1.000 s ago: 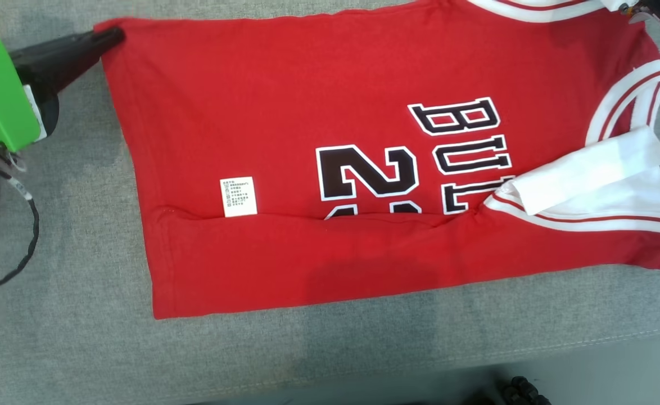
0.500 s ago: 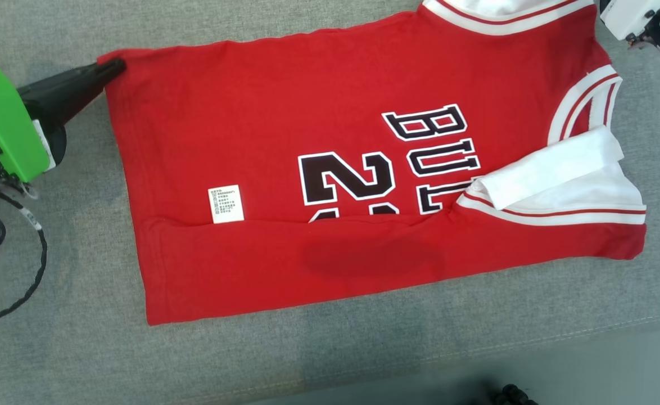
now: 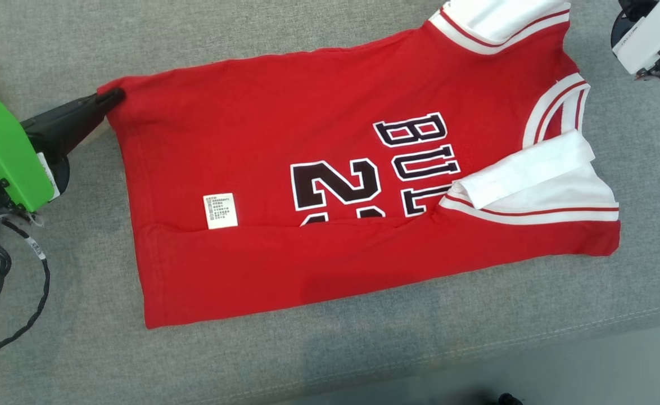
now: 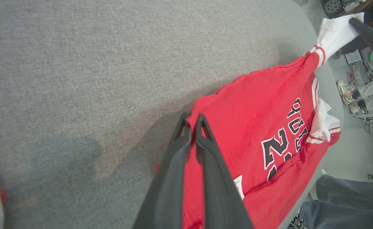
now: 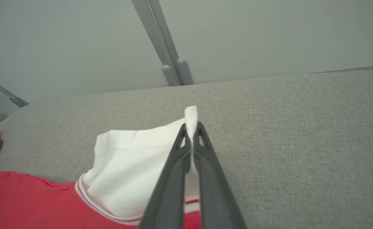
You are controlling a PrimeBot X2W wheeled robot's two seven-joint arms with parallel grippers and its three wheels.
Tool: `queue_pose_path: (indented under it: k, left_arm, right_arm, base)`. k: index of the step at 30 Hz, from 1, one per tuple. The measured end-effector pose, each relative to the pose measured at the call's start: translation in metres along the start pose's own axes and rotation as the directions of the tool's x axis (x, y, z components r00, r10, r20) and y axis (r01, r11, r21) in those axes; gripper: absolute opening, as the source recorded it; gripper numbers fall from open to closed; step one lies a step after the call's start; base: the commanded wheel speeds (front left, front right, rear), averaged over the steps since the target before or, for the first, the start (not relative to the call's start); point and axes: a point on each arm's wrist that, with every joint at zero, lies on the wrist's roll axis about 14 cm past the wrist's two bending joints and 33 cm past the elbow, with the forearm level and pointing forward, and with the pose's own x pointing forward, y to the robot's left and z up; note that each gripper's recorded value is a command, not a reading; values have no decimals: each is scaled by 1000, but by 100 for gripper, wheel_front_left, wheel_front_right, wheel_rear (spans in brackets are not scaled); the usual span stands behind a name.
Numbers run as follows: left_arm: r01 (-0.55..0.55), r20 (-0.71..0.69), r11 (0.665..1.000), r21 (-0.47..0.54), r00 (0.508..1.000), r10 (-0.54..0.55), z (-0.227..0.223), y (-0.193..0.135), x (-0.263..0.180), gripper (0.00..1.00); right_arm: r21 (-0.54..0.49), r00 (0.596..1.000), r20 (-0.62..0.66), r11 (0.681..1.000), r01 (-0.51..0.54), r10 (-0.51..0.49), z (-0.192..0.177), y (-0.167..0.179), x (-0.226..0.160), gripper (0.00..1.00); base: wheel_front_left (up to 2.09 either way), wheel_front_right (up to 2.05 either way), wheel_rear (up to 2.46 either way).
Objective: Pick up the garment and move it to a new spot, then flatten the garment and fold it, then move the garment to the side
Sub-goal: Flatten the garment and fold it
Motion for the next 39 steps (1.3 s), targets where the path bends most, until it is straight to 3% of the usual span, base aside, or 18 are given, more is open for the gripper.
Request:
queue_pose_path:
  k: [15, 26, 39]
  left_arm:
    - [32, 77, 999, 5, 997, -33, -2, -17, -10, 0]
    - [22, 115, 1000, -7, 993, -21, -15, -27, -27, 0]
    - [4, 139, 999, -53, 990, 3, -43, -34, -46, 0]
  right_arm:
    - [34, 999, -7, 999, -41, 41, -26, 18, -24, 0]
    - [20, 998, 37, 998, -53, 52, -18, 24, -45, 0]
    - [99, 998, 10, 993, -58, 57, -46, 36, -82, 0]
  base:
    - [0, 0, 0]
    - [0, 0, 0]
    - [0, 0, 0]
